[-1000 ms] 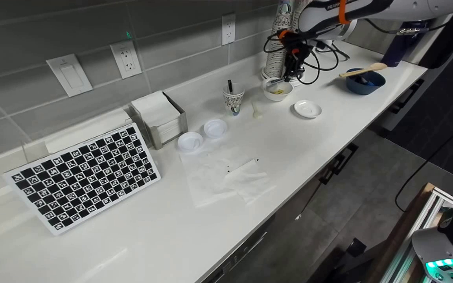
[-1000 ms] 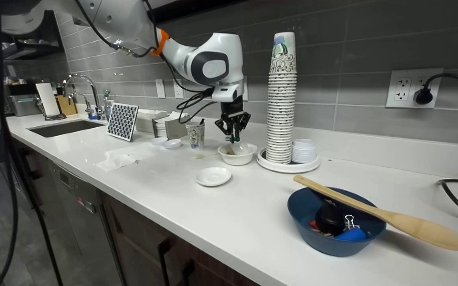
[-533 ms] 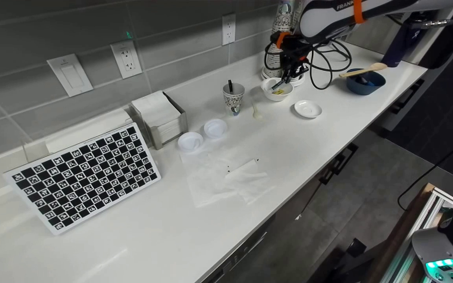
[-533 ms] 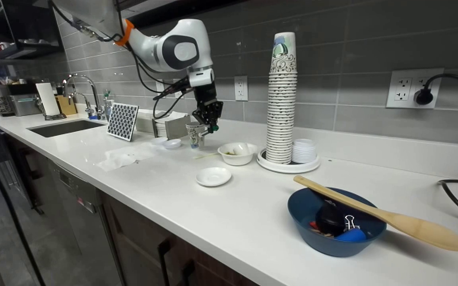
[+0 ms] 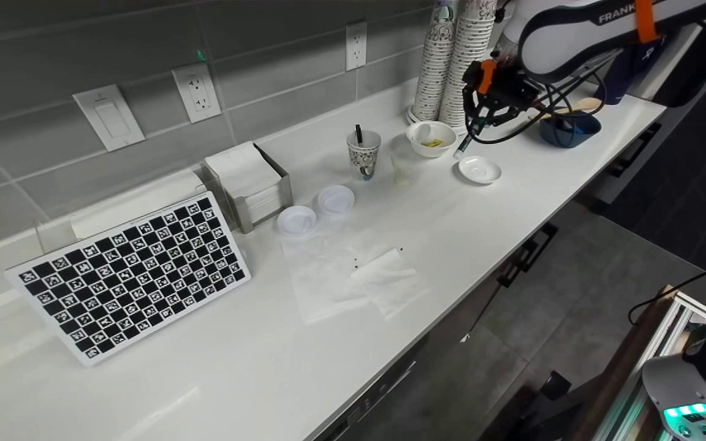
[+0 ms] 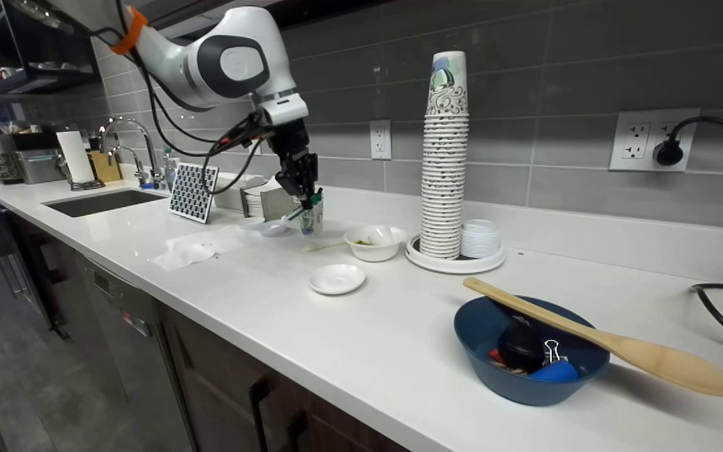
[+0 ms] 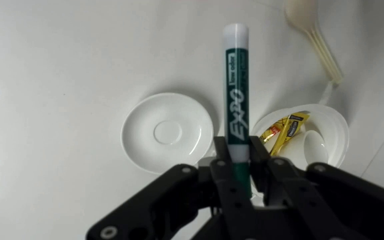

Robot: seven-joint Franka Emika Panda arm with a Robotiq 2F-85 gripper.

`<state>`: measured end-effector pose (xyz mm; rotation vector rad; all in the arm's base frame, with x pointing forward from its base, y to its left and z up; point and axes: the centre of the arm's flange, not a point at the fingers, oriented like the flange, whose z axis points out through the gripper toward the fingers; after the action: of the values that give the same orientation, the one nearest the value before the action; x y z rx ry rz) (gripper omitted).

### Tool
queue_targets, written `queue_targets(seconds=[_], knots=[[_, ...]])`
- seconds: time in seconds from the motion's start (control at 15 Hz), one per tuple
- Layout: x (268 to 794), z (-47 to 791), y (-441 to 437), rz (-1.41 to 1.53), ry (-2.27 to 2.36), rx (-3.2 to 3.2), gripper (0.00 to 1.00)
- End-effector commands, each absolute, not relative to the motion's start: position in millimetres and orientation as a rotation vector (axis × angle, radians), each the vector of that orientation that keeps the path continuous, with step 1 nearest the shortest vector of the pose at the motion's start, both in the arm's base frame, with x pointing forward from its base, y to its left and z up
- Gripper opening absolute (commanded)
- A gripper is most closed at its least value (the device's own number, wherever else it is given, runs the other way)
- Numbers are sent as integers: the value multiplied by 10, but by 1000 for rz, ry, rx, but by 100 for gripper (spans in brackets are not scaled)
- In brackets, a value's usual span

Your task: Pick up the green marker from the white bowl and put it in the top paper cup on the stack of paper cups

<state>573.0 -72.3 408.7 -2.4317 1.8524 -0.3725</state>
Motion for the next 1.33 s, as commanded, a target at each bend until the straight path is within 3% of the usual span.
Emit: queue_targets(seconds=[0.0,0.8,1.27], knots=[[5690,4098,-721,-376,1841,-2438,5],[6432,4485,303,-1115,1070,-2707,5],[6886,4364,809,-1310,653,-2724,5]])
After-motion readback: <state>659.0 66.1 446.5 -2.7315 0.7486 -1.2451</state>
